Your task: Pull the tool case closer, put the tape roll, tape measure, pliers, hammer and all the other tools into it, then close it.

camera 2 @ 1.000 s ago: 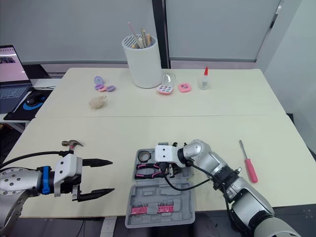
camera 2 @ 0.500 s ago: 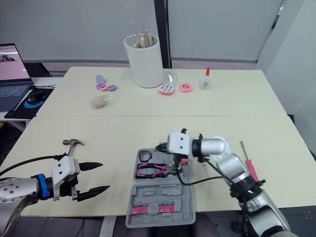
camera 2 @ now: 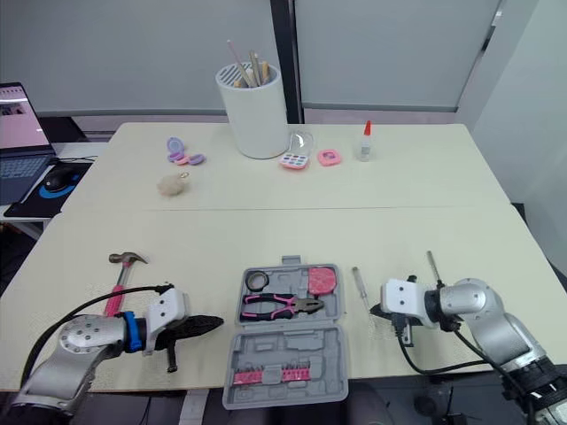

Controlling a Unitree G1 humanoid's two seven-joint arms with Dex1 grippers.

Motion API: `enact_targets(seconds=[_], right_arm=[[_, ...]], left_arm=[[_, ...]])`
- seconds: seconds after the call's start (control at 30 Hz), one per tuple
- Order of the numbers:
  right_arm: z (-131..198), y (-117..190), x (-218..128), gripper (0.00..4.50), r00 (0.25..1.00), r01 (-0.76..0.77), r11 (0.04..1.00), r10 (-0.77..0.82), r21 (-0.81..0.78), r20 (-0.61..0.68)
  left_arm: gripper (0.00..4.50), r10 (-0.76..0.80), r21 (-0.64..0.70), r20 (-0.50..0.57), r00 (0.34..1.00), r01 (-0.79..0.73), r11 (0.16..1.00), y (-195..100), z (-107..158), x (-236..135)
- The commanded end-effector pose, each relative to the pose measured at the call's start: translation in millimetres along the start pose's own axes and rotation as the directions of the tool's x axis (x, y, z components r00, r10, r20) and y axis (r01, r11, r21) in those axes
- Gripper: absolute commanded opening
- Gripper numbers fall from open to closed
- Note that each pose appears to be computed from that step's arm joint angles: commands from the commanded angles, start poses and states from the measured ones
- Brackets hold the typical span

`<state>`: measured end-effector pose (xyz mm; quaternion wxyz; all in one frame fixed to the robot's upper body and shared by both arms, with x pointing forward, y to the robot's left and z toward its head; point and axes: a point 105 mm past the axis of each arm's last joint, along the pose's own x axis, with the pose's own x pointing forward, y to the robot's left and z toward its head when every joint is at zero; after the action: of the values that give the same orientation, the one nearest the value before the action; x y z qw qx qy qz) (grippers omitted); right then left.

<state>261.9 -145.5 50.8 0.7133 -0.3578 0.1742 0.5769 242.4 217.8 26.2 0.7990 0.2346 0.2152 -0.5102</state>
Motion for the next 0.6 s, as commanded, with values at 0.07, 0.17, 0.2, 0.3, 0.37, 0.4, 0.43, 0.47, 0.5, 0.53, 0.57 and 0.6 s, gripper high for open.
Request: enact_targets(seconds=[0.07,0.17,0.2,0.3,0.37,0.4,0.43,0.47,0.5,0.53,0.57,0.6], right_arm=[[6.6,-5.6,9.5,0.00,1.000,0.016,0.999,-0.016,-0.040,0.016],[4.2,-3.4,16.7,0.00,1.000,-0.011,0.999,0.011,-0.045,0.008],[3.2,-2.3,18.5,0.00,1.000,-0.021,0.999,0.021,-0.047,0.004],[-0.4,0.6,25.0,0.00,0.999,-0.047,0.998,0.046,-0.031,-0.009],[-2.3,2.1,29.5,0.00,0.998,-0.054,0.998,0.054,-0.033,-0.012],[-2.3,2.3,31.5,0.00,0.998,-0.054,0.998,0.054,-0.029,-0.009],[-2.0,2.8,33.7,0.00,0.998,-0.057,0.998,0.057,-0.029,-0.006],[-1.1,3.6,36.2,0.00,0.998,-0.061,0.998,0.061,-0.028,-0.003],[-0.4,4.1,37.8,0.00,0.998,-0.065,0.997,0.065,-0.028,0.000],[1.2,4.9,39.9,0.00,0.998,-0.068,0.997,0.069,-0.026,0.007],[3.2,5.5,42.1,0.00,0.997,-0.072,0.997,0.072,-0.024,0.014],[4.5,5.8,43.5,0.00,0.997,-0.074,0.997,0.075,-0.023,0.019]], left_arm=[[0.06,-0.032,0.039,-0.023,0.999,0.033,0.999,-1.4,-3.4,7.8],[0.06,-0.040,0.045,-0.020,0.999,0.041,0.998,-0.2,-1.7,14.3],[0.06,-0.042,0.047,-0.018,0.999,0.043,0.998,0.1,-0.4,16.1],[0.06,-0.047,0.051,-0.014,0.999,0.048,0.998,-0.1,1.6,21.6],[0.06,-0.053,0.053,-0.015,0.999,0.053,0.997,-1.2,2.0,24.0],[0.06,-0.056,0.051,-0.014,0.998,0.056,0.997,-1.8,2.2,25.0],[0.06,-0.061,0.044,-0.014,0.998,0.061,0.997,-2.8,2.2,26.3],[0.06,-0.064,0.044,-0.013,0.998,0.065,0.997,-3.5,2.5,27.8],[0.06,-0.066,0.045,-0.013,0.998,0.067,0.997,-3.8,2.9,28.7],[0.06,-0.067,0.043,-0.010,0.998,0.067,0.997,-3.9,3.4,30.2],[0.06,-0.065,0.043,-0.007,0.998,0.066,0.997,-3.5,4.2,31.8],[0.06,-0.064,0.041,-0.006,0.998,0.065,0.997,-3.1,4.7,33.0]])
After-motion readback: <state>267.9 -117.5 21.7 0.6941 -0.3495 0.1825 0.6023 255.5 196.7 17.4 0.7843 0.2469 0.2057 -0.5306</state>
